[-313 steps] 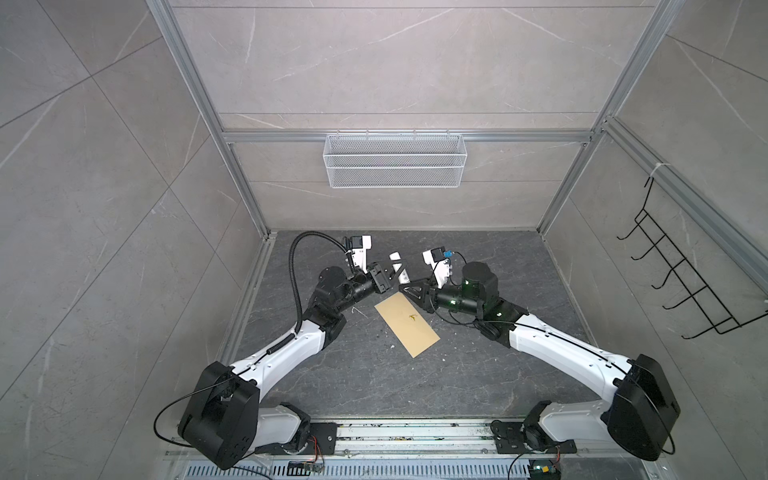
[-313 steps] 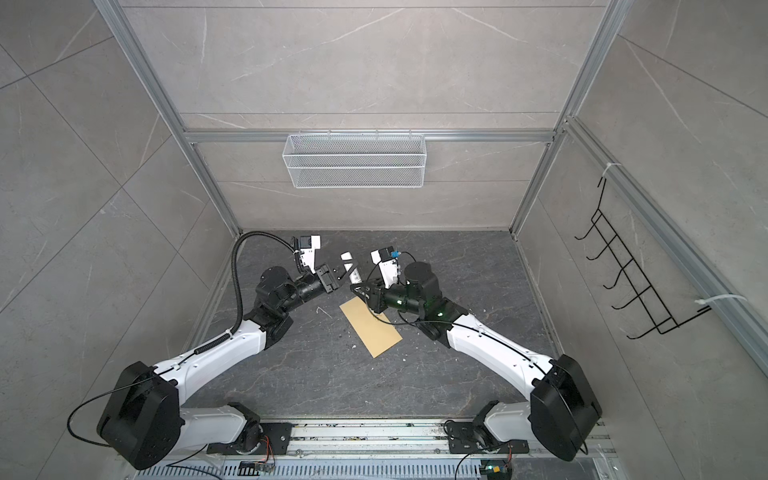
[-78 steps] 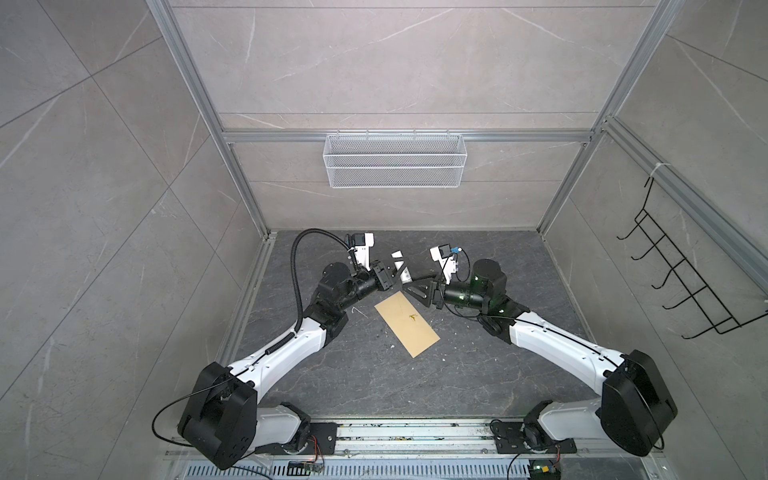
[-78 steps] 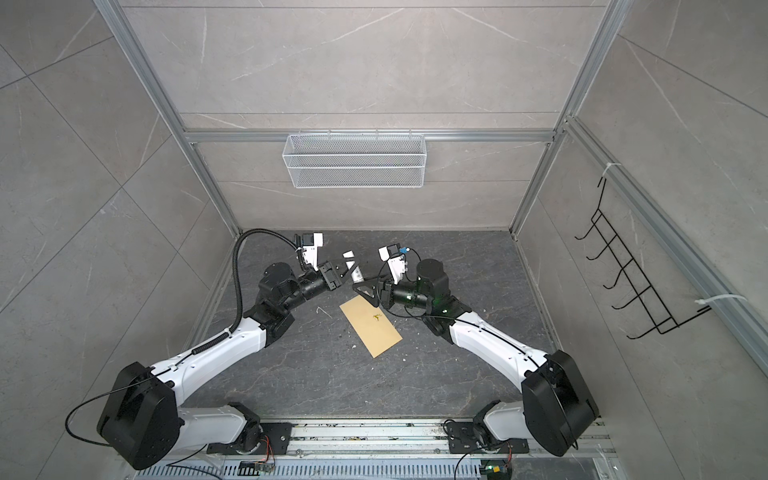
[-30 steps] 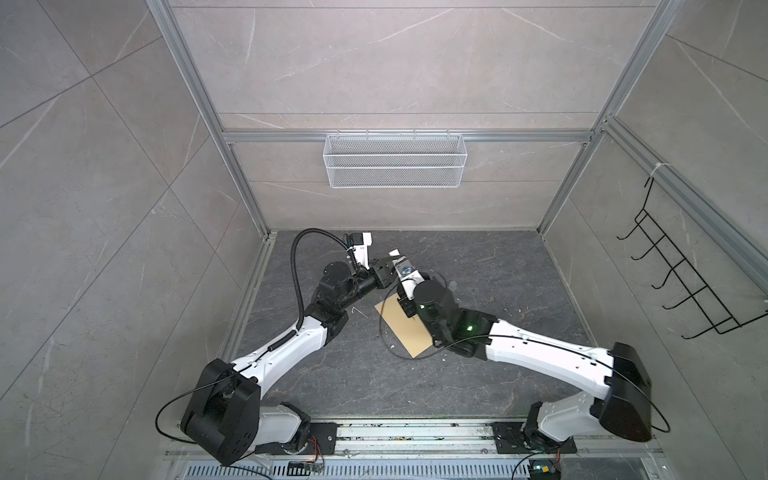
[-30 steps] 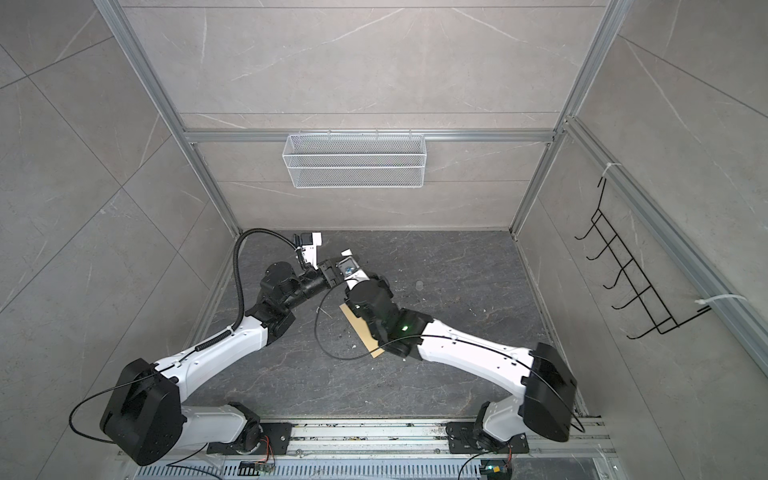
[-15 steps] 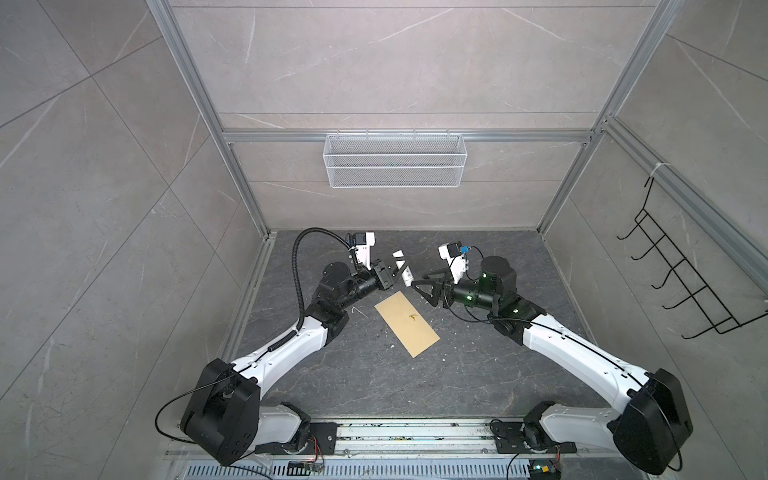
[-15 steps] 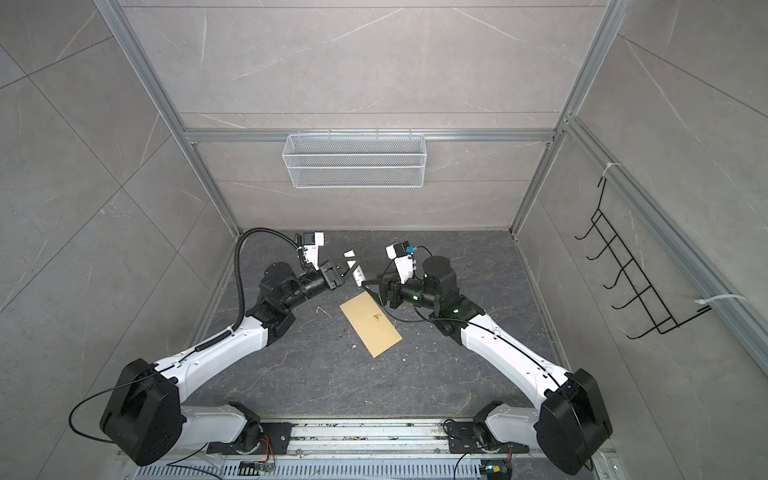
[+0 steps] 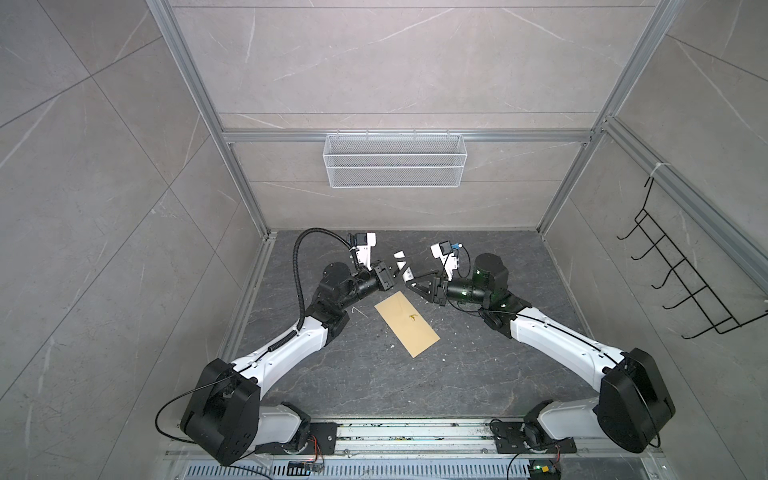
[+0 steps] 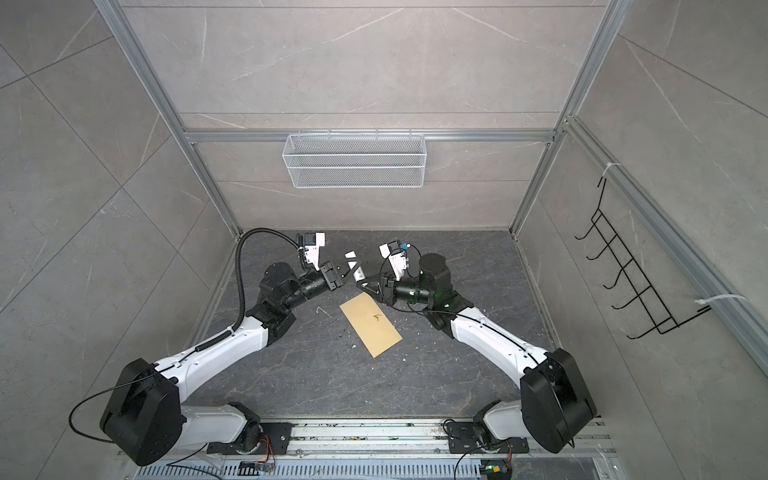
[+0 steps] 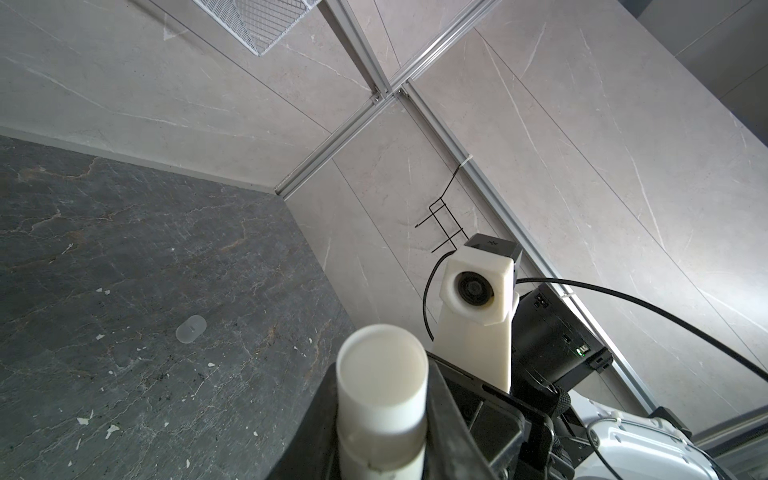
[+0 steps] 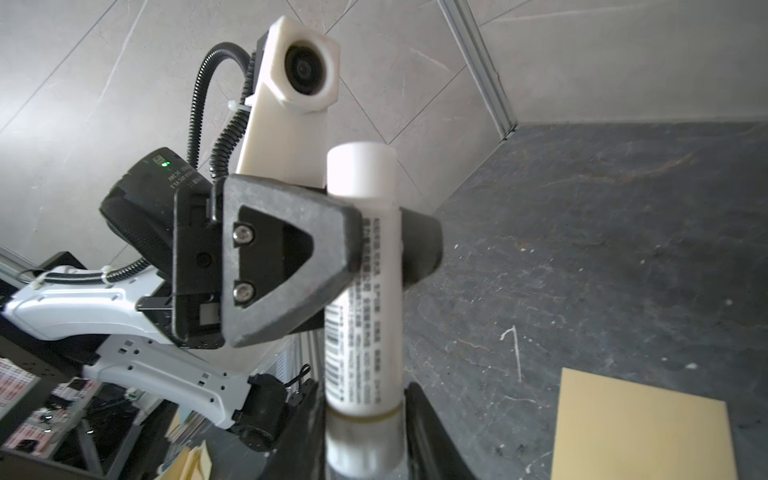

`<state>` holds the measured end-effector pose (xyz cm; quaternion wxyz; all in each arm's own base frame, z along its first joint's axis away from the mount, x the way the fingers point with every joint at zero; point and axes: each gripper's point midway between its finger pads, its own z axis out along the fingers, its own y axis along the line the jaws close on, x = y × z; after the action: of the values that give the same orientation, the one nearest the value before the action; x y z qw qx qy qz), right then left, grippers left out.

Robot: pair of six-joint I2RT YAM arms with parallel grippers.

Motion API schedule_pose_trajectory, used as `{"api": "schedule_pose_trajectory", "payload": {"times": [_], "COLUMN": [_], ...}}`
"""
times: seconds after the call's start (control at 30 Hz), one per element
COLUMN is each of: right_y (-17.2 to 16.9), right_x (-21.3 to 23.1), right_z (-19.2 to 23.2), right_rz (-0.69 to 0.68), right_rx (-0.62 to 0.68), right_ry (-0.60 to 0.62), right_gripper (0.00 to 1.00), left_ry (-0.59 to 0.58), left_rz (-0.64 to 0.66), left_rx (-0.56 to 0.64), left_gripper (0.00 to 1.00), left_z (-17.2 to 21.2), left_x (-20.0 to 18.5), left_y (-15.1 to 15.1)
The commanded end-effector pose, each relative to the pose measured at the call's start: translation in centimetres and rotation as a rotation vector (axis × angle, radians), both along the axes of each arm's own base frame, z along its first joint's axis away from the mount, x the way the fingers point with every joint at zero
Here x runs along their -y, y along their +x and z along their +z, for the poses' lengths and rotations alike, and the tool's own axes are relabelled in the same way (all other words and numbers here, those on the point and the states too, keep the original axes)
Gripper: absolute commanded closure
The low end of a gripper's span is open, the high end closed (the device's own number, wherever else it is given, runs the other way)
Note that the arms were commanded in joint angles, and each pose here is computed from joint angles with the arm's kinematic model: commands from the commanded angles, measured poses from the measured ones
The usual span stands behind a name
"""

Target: Place the letter into the envelope and seal it

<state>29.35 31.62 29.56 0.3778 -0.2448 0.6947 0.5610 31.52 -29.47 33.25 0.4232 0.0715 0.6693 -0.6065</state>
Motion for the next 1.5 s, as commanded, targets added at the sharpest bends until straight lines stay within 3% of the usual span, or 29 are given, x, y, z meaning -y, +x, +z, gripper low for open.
{"api": "schedule_pose_trajectory", "payload": {"times": [0.0, 0.13, 0.2, 0.27, 0.53, 0.63, 0.73, 0.8, 0.97, 1.03, 1.17, 1.27, 1.47], "right_y": [0.2, 0.9, 1.8, 2.6, 2.6, 2.7, 2.8, 2.7, 0.8, 0.0, -1.3, -3.0, -6.8], "right_x": [-0.2, 0.2, 0.8, 1.4, 3.1, 2.7, 1.3, 0.6, -0.3, 0.0, 1.3, 1.9, 1.7], "right_z": [1.0, 0.9, 0.4, -0.2, 0.6, 0.9, 0.5, 0.1, 0.4, 0.6, 0.9, 1.4, 2.3], "right_rz": [0.007, -0.045, -0.126, -0.231, -0.81, -0.944, -0.968, -0.942, -0.771, -0.686, -0.458, -0.311, -0.043], "right_rx": [0.013, 0.01, 0.01, 0.036, 0.508, 0.646, 0.732, 0.738, 0.656, 0.593, 0.442, 0.397, 0.347], "right_ry": [0.032, 0.019, -0.023, -0.102, -0.7, -0.906, -1.012, -1.005, -0.779, -0.663, -0.441, -0.329, -0.224], "right_gripper": [0.8, 0.91, 0.99, 1.0, 1.0, 1.0, 1.0, 0.98, 0.73, 0.62, 0.3, 0.2, 0.13], "left_ry": [-0.049, -0.04, -0.032, -0.02, 0.001, 0.004, 0.007, 0.007, 0.022, 0.036, 0.086, 0.13, 0.21], "left_rz": [-0.012, -0.007, -0.001, 0.008, 0.028, 0.03, 0.031, 0.03, 0.023, 0.019, 0.016, 0.012, 0.006], "left_rx": [0.091, 0.083, 0.077, 0.073, 0.053, 0.048, 0.044, 0.045, 0.068, 0.091, 0.18, 0.277, 0.502], "left_gripper": [1.0, 1.0, 1.0, 1.0, 1.0, 1.0, 1.0, 1.0, 1.0, 1.0, 1.0, 1.0, 1.0], "left_z": [2.8, 2.4, 2.1, 1.8, 1.0, 0.7, 0.6, 0.6, 0.7, 0.8, 0.8, 1.2, 2.1], "left_x": [-0.3, -0.2, -0.2, -0.3, -0.2, -0.1, -0.1, -0.1, -0.1, -0.1, -0.2, -0.3, -0.9], "left_y": [-0.6, -0.4, -0.3, -0.1, 0.5, 0.7, 0.8, 0.8, 0.5, 0.3, -0.3, -0.9, -2.9]}}
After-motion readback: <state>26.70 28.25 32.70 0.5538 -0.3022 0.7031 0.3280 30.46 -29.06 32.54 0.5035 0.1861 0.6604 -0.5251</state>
